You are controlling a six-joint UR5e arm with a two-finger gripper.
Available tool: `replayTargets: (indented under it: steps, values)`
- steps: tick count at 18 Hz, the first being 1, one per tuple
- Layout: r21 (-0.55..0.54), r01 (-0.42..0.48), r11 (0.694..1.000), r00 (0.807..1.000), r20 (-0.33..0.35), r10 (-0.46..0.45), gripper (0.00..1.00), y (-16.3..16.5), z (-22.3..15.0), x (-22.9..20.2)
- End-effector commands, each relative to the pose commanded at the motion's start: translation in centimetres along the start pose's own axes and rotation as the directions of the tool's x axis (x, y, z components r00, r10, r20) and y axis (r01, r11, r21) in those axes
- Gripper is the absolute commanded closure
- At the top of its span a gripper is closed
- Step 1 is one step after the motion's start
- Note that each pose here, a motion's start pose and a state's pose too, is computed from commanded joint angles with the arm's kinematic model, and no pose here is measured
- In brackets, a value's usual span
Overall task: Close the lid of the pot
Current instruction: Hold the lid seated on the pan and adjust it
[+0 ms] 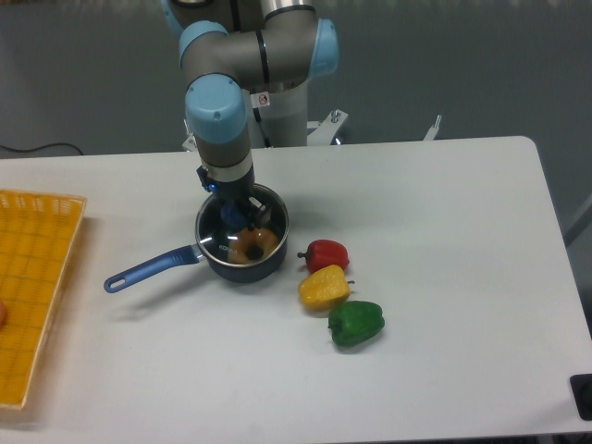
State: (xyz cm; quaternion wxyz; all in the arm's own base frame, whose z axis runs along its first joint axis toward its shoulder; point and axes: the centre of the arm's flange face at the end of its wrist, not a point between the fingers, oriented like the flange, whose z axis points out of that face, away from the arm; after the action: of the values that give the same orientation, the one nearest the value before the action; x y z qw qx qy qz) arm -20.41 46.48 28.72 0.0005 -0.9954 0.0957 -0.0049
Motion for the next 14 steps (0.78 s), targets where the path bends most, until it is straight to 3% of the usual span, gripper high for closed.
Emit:
replayTargets:
  steps: [14]
  values:
    - [-0.001,-0.005,1.0,1.0,0.001,0.005,0.32,-0.12,0.0,0.18]
